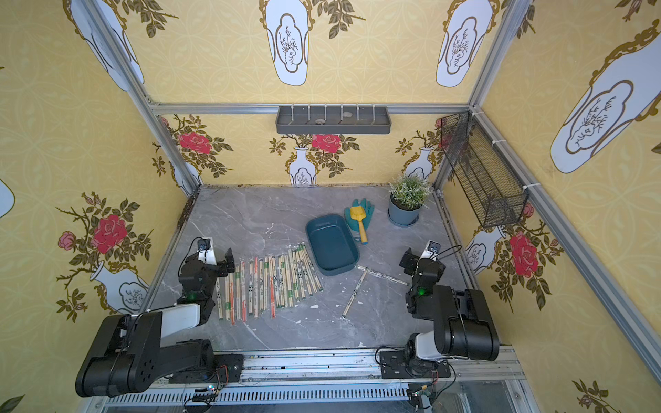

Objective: Take the paired disposable chopsticks out of the storage box
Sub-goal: Reset both arms

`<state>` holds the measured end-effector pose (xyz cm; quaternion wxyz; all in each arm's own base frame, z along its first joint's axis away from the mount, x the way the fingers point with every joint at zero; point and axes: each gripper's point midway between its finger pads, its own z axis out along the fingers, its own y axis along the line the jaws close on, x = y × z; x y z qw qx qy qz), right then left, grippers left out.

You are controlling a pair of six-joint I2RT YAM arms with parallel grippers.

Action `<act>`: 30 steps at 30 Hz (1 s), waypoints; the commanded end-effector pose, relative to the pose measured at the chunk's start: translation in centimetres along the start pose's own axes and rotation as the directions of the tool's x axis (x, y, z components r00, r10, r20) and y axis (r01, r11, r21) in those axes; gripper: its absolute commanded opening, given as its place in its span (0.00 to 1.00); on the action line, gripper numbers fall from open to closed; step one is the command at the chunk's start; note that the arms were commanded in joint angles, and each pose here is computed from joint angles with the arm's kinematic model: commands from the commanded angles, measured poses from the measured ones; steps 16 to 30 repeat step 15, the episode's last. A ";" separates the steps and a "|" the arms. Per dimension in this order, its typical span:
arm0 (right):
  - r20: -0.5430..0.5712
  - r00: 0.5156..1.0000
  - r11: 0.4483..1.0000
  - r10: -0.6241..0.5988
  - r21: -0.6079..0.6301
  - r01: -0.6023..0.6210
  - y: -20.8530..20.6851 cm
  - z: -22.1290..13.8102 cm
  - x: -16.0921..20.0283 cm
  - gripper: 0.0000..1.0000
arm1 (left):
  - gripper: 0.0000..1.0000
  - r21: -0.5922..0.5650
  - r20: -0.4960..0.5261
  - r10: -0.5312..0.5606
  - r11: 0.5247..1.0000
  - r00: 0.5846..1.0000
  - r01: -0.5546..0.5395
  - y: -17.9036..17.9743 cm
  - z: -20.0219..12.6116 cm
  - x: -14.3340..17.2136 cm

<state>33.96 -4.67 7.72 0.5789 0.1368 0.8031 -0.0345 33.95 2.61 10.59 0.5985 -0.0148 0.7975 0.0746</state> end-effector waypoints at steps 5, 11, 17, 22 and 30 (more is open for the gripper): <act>0.043 0.999 1.000 -0.007 -0.005 0.007 0.3 0.1 -1.1 0.97 | 1.00 -0.023 0.042 -0.024 0.999 0.999 0.025 0.5 0.0 -0.9; 0.030 1.000 1.000 -0.007 -0.015 0.007 0.4 0.4 -1.0 0.98 | 1.00 -0.023 0.041 -0.024 0.999 0.999 0.025 0.4 0.1 -0.9; 0.043 0.999 1.000 -0.008 -0.013 0.008 0.3 0.0 -1.1 0.98 | 1.00 -0.027 0.043 -0.021 0.999 0.999 0.023 0.5 0.0 -1.0; 0.043 0.999 1.000 -0.008 -0.013 0.008 0.3 0.0 -1.1 0.98 | 1.00 -0.027 0.043 -0.021 0.999 0.999 0.023 0.5 0.0 -1.0; 0.043 0.999 1.000 -0.008 -0.013 0.008 0.3 0.0 -1.1 0.98 | 1.00 -0.027 0.043 -0.021 0.999 0.999 0.023 0.5 0.0 -1.0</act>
